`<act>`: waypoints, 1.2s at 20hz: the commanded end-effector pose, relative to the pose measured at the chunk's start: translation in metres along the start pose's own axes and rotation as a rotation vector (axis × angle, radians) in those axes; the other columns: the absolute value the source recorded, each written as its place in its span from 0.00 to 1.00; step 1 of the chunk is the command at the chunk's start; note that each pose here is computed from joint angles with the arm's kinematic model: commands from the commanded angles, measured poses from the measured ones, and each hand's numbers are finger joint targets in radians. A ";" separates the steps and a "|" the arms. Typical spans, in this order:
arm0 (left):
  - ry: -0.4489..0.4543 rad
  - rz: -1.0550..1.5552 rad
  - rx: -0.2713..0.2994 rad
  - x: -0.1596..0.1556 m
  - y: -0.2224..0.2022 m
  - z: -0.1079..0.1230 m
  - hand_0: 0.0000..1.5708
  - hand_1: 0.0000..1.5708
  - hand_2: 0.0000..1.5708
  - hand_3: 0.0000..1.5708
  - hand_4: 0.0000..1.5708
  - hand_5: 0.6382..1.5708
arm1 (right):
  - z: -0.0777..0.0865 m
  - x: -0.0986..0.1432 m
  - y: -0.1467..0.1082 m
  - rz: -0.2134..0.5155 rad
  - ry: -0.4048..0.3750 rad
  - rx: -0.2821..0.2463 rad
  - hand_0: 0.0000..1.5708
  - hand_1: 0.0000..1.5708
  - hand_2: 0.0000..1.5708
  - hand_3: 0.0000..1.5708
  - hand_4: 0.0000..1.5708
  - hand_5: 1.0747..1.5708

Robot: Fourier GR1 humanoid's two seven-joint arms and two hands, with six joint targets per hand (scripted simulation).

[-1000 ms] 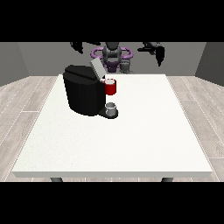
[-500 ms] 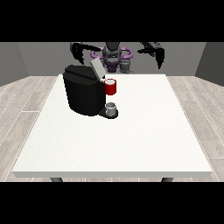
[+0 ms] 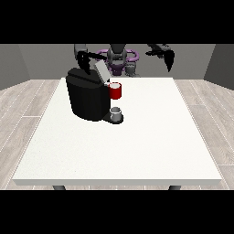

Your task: Insert the coffee pod into the coffee machine and close the lid

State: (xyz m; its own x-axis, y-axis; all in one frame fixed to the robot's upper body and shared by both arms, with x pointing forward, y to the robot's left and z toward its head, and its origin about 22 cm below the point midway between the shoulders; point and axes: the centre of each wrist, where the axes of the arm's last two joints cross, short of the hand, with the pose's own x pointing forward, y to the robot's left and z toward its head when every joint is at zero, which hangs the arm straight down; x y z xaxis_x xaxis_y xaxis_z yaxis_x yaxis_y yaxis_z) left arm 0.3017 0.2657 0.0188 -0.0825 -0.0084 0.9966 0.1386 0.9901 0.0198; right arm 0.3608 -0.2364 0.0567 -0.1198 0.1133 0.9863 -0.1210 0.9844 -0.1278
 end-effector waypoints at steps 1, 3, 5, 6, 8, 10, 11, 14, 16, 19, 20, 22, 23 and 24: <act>-0.045 -0.024 0.035 -0.005 0.011 0.002 0.00 0.00 0.00 0.00 0.00 1.00 | -0.023 0.034 -0.004 0.046 -0.040 0.034 0.00 0.00 0.00 0.00 0.00 1.00; 0.003 0.007 0.032 0.005 0.011 -0.001 0.00 0.00 0.00 0.00 0.08 1.00 | -0.011 0.004 0.025 0.036 0.004 0.061 0.00 0.00 0.00 0.00 0.00 1.00; -0.015 -0.032 0.034 0.005 0.006 -0.001 0.00 0.00 0.00 0.00 0.00 1.00 | -0.019 0.011 0.018 0.024 -0.001 0.056 0.00 0.00 0.00 0.00 0.00 1.00; -0.064 -0.040 -0.013 0.006 -0.008 -0.001 0.00 0.00 0.00 0.00 0.00 1.00 | -0.025 0.014 -0.005 0.030 -0.069 0.011 0.00 0.00 0.00 0.00 0.00 1.00; -0.037 -0.037 0.029 0.001 -0.009 0.005 0.00 0.00 0.00 0.00 0.00 1.00 | -0.016 -0.004 0.009 0.046 -0.046 0.025 0.00 0.00 0.00 0.00 0.03 1.00; -0.043 -0.046 0.035 0.000 0.009 0.005 0.00 0.00 0.00 0.00 0.00 1.00 | -0.021 0.004 0.021 0.040 -0.040 0.047 0.00 0.00 0.00 0.00 0.00 1.00; -0.046 -0.028 0.038 -0.005 0.004 0.003 0.00 0.00 0.00 0.00 0.00 1.00 | -0.031 0.022 0.012 0.034 -0.046 0.052 0.00 0.00 0.00 0.00 0.00 1.00; -0.045 -0.041 0.014 0.007 0.007 -0.004 0.00 0.00 0.00 0.00 0.00 1.00 | -0.038 0.030 0.017 0.064 -0.049 0.066 0.00 0.00 0.00 0.00 0.00 1.00; -0.048 -0.052 0.026 0.015 0.013 -0.006 0.00 0.00 0.00 0.00 0.00 1.00 | -0.035 0.019 0.027 0.064 -0.053 0.062 0.00 0.00 0.00 0.00 0.00 1.00; -0.009 -0.033 0.041 -0.004 0.001 0.004 0.00 0.00 0.00 0.00 0.02 1.00 | -0.033 0.014 0.037 0.030 -0.026 0.093 0.00 0.00 0.00 0.00 0.00 1.00; -0.050 -0.034 0.021 0.014 0.007 -0.010 0.00 0.00 0.00 0.00 0.08 1.00 | -0.049 0.037 0.021 0.063 -0.085 0.060 0.00 0.00 0.00 0.00 0.00 1.00; -0.032 -0.042 0.061 0.004 0.003 -0.002 0.00 0.00 0.00 0.00 0.10 1.00 | -0.039 0.018 0.022 0.073 -0.054 0.096 0.00 0.00 0.00 0.00 0.05 1.00; -0.014 -0.045 0.055 -0.010 0.024 0.008 0.00 0.00 0.00 0.00 0.12 1.00 | -0.049 0.041 0.042 0.074 -0.057 0.087 0.00 0.00 0.00 0.00 0.12 1.00; -0.034 -0.048 0.081 0.009 0.010 -0.009 0.00 0.00 0.00 0.00 0.11 1.00 | -0.044 0.028 0.050 0.081 -0.048 0.124 0.00 0.00 0.00 0.00 0.07 1.00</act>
State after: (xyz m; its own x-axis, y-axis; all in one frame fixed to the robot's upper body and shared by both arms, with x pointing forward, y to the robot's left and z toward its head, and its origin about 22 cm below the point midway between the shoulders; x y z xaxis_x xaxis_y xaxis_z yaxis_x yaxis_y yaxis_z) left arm 0.3048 0.2764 0.0204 -0.1177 -0.0482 0.9919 0.0812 0.9950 0.0580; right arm 0.3940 -0.1960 0.0851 -0.1960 0.1633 0.9669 -0.1980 0.9591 -0.2021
